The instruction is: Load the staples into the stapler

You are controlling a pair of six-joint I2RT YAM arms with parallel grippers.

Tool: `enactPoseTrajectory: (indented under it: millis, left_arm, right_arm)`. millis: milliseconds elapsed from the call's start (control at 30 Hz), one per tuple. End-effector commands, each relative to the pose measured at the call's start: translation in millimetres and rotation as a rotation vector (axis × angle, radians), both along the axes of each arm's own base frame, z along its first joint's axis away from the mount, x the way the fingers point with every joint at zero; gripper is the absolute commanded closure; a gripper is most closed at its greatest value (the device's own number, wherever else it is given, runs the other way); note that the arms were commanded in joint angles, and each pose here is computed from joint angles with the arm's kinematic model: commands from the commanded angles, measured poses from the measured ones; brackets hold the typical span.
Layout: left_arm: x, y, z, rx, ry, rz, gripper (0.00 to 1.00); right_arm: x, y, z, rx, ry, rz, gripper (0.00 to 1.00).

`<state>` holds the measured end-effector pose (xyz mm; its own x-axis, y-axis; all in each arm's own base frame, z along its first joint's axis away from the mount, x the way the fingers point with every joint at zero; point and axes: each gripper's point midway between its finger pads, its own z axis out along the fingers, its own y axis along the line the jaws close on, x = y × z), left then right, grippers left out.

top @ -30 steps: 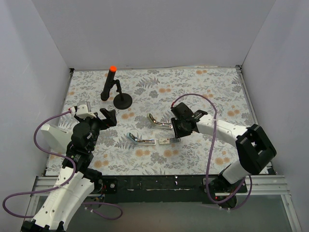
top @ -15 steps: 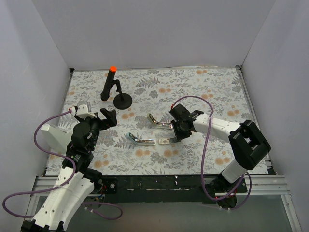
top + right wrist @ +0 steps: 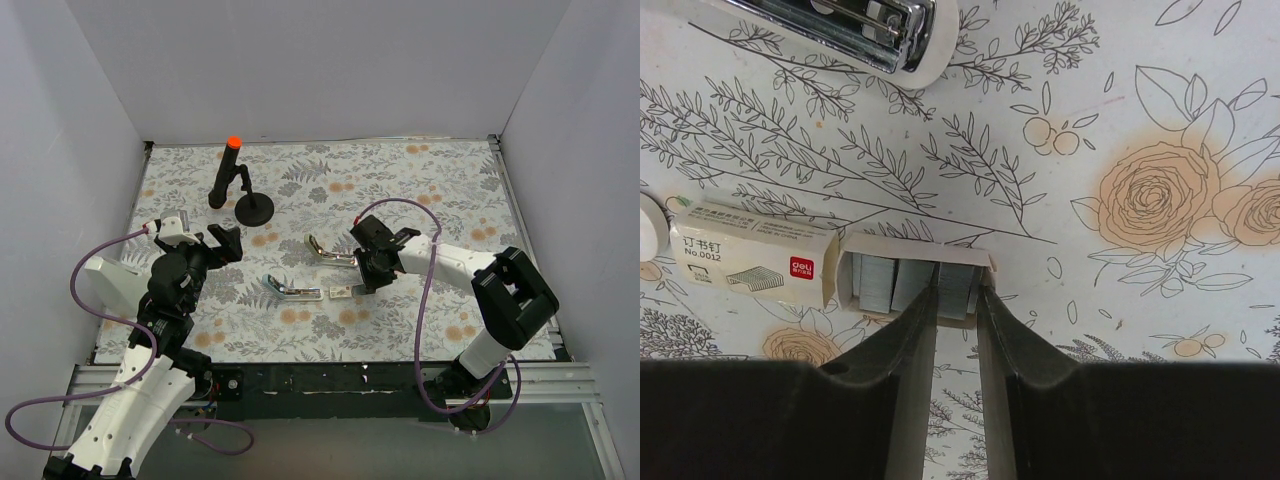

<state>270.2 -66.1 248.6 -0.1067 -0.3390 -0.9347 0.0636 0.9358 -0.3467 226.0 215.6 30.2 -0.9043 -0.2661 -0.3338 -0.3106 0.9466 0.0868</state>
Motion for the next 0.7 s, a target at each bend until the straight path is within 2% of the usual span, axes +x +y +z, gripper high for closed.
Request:
enactPoseTrajectory:
  millis: [0,433,667]
  left_arm:
    - [-2,-1,0,0.009,-0.014,-0.011,0.02]
    - [-2,-1,0,0.009,-0.014,-0.009,0.02]
    - [-2,-1,1,0.008,-0.017,-0.011,0.02]
  right_arm:
    - [7,3,2,-0.013,-0.02,-0.014,0.7]
    - [8,-1,-1,-0.05,-0.021,-0.02,0.74]
    - [10,3,14,-0.014,-0.051,-0.016,0.77]
